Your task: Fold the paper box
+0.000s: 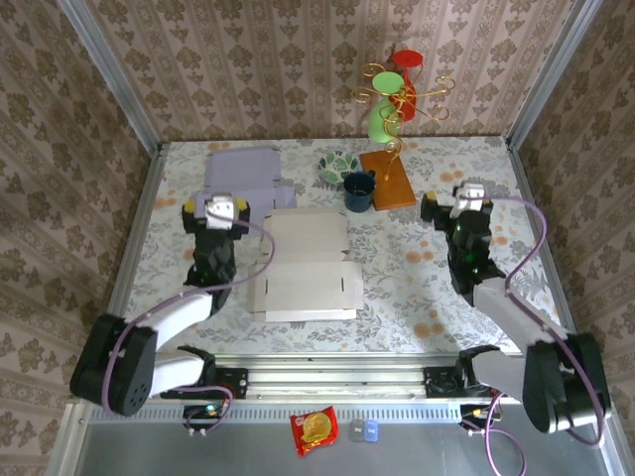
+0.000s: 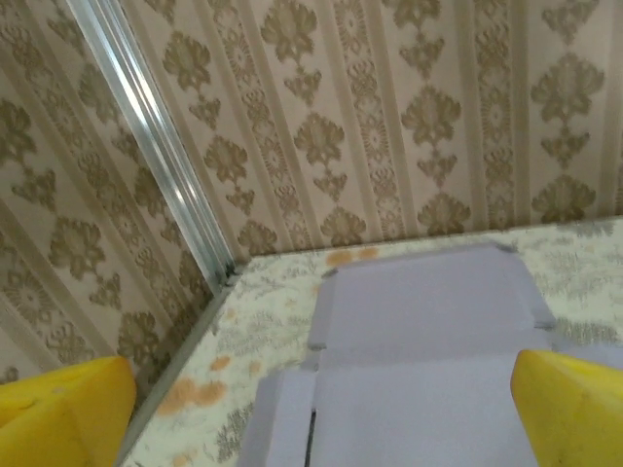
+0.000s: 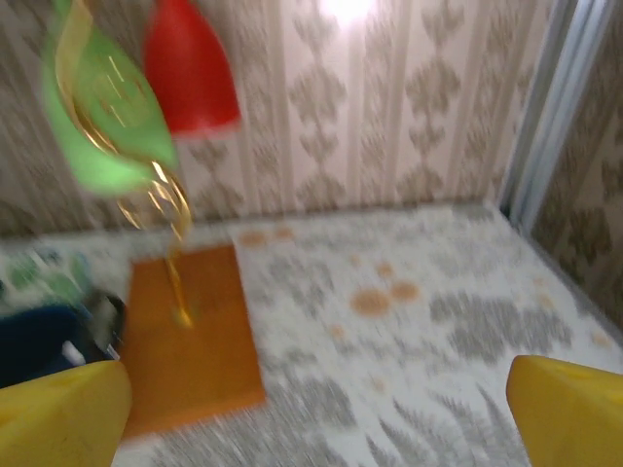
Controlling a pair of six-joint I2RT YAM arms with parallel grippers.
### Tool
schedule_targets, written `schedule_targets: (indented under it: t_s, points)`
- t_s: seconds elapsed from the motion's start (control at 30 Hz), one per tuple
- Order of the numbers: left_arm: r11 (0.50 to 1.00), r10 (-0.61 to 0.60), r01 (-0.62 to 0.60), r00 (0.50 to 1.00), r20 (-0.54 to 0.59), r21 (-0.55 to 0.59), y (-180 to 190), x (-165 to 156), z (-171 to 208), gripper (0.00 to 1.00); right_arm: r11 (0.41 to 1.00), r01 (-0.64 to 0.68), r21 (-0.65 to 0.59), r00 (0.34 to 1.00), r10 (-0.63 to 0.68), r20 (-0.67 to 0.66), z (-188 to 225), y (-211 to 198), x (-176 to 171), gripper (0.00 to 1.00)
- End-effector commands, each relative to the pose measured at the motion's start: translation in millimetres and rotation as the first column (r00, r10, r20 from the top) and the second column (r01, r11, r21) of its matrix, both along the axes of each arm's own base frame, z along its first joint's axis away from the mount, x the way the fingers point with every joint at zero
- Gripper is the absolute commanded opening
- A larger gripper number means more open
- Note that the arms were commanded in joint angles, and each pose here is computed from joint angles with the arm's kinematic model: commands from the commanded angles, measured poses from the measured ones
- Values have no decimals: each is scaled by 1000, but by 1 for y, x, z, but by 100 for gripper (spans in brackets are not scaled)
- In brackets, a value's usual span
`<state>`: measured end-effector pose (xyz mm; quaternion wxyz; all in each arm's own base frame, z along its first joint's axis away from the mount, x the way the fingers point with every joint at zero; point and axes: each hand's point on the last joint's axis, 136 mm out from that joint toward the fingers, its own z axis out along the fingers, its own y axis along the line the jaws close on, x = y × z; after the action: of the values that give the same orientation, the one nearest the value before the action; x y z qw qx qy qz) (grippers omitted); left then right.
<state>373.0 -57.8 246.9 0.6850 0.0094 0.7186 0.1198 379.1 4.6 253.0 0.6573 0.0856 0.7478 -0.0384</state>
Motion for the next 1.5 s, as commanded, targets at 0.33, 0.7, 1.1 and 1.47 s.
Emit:
schedule_targets:
  t_s: [0.33, 0.7, 1.1, 1.47]
  points:
    - [387, -289, -616, 625, -725, -686, -21, -76, -96, 88, 722, 114, 683, 862, 269, -429, 12, 63, -53, 61]
    - [286, -342, -784, 453, -823, -550, -63, -215, -150, 71, 525, 117, 843, 551, 672, -495, -102, 195, -116, 58]
    - [60, -375, -775, 567, -734, -629, -77, -204, -194, 70, 468, 246, 849, 447, 722, -528, -147, 217, -128, 60]
    - [23, -457, -829, 489, -744, -559, -113, -232, -193, 77, 431, 283, 857, 450, 729, -515, -159, 221, -126, 62]
